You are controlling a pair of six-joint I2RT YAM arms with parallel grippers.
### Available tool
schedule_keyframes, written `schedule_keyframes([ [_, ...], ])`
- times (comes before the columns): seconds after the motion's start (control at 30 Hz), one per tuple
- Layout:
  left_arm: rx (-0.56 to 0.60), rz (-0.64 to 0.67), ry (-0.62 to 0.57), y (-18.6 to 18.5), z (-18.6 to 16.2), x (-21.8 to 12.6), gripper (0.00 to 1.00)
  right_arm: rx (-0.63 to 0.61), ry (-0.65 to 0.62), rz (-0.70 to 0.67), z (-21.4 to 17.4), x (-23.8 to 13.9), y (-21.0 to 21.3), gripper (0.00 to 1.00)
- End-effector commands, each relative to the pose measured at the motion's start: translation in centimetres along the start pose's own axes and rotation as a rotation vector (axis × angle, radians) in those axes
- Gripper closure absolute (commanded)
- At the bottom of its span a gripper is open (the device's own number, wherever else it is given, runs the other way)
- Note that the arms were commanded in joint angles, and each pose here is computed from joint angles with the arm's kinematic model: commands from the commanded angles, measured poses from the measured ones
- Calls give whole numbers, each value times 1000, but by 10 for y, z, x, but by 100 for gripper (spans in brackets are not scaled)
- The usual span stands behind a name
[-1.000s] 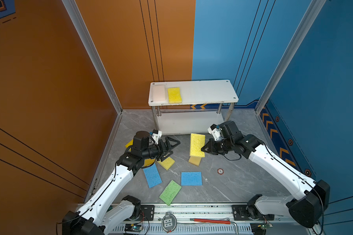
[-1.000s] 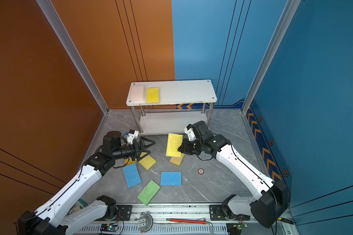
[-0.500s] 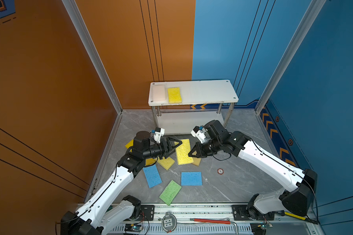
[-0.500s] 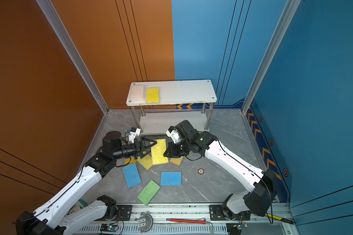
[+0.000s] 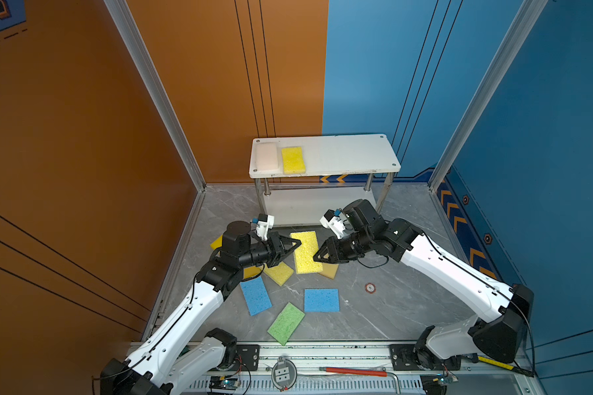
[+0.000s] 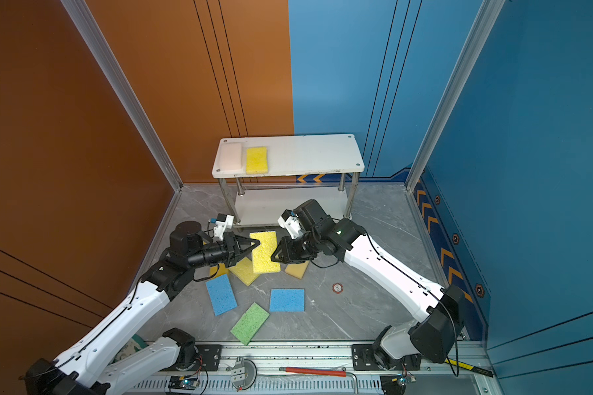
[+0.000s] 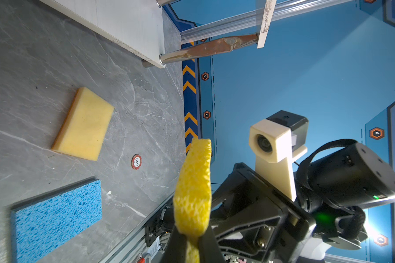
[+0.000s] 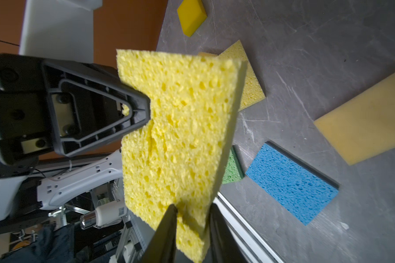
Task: Place and organize the cleaning sponges onto the shelf
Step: 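Lift the yellow cellulose sponge upright with the right gripper while the left gripper approaches it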
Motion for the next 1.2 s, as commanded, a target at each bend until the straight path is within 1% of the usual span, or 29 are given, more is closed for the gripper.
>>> schedule_keyframes([
  [0.0, -8, -59, -57, -5, 10, -2, 91, 16, -19, 51, 6, -14, 5, 54],
  [0.07, -15, -89, -84, -9, 16, -4, 91, 39, -34, 86, 9, -19, 4, 47],
  [0.1, -15, -104, -93, -12, 19, -4, 91, 44, -35, 113, 8, -20, 5, 47],
  [0.13, -15, -119, -103, -15, 22, -5, 91, 72, -67, 129, 16, -26, -1, 46],
  [0.5, -29, -238, -158, -37, 45, 5, 90, 146, -148, 322, 37, -42, -5, 46],
  [0.7, -11, -265, -167, -49, 53, 8, 91, 159, -169, 371, 46, -47, -6, 48],
  [0.87, -9, -275, -170, -51, 56, 12, 90, 159, -175, 399, 53, -47, -5, 54],
  [1.03, -7, -269, -179, -50, 55, 12, 91, 161, -172, 404, 55, -46, -6, 65],
  [1.17, -6, -262, -186, -47, 55, 13, 90, 166, -186, 402, 54, -51, -9, 76],
])
Point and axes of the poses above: each gripper's point midway between its finger pads, its own x axis out along the fingers, its own y axis along the line the jaws close on, z = x × y, the point moved 10 cm from there along -x, back along the fingers, and after that the axes turned 4 degrees about x, right-handed, at the moved point
